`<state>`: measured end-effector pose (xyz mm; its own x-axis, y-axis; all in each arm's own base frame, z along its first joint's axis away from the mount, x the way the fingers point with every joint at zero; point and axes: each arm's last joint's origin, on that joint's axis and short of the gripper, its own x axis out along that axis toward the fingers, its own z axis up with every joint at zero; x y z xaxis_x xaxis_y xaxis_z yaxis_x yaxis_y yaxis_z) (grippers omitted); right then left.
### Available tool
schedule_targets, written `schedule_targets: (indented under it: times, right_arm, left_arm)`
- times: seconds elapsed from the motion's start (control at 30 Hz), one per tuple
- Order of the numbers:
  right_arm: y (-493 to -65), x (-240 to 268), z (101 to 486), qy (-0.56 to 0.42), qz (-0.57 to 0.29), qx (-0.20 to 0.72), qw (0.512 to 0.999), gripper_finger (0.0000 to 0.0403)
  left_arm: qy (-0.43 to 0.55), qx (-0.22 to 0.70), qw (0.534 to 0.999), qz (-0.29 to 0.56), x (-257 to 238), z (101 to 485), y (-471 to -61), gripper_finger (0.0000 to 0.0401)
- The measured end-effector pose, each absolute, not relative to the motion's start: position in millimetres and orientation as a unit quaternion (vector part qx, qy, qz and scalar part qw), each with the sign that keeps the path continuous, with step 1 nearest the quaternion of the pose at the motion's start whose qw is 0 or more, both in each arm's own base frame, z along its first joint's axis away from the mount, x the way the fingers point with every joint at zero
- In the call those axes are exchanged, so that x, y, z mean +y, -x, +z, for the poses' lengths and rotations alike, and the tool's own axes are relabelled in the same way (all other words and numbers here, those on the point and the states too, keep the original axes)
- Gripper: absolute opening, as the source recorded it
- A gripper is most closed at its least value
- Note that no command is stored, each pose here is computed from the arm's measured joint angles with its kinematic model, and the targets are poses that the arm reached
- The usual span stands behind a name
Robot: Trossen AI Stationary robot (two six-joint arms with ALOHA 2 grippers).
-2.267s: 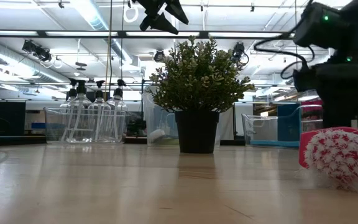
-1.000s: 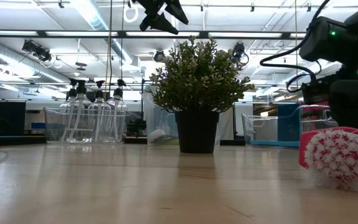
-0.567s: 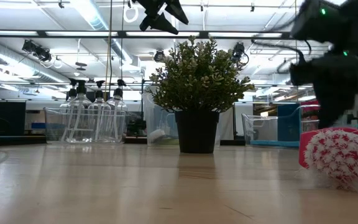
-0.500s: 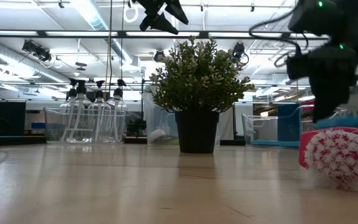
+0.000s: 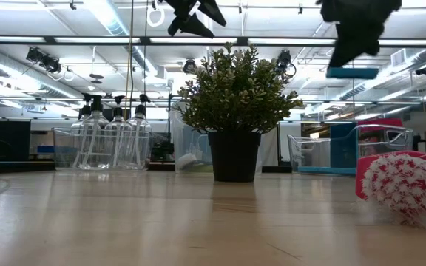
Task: Pick & Place Kitchen Sink Supplies
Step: Put the blue sponge into the right transparent bin
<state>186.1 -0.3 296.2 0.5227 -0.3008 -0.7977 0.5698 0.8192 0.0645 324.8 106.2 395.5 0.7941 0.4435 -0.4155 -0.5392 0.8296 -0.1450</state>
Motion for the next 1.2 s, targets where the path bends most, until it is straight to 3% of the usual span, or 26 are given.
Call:
schedule_targets:
  times: [0.37, 0.83, 1.2]
  right_arm:
    - [-176, -42, 351, -0.062, -0.417, 0.34, 0.841, 0.0]
    - [-154, -104, 354, -0.023, -0.6, 0.313, 0.736, 0.0]
    - [-150, -157, 348, -0.037, -0.63, 0.3, 0.716, 0.0]
  left_arm:
    - [0.129, 0.179, 0.94, 0.261, 106, 397, -325, 0.0248]
    - [0.129, 0.179, 0.94, 0.261, 106, 397, -325, 0.0248]
    - [0.129, 0.179, 0.94, 0.261, 106, 397, -325, 0.0248]
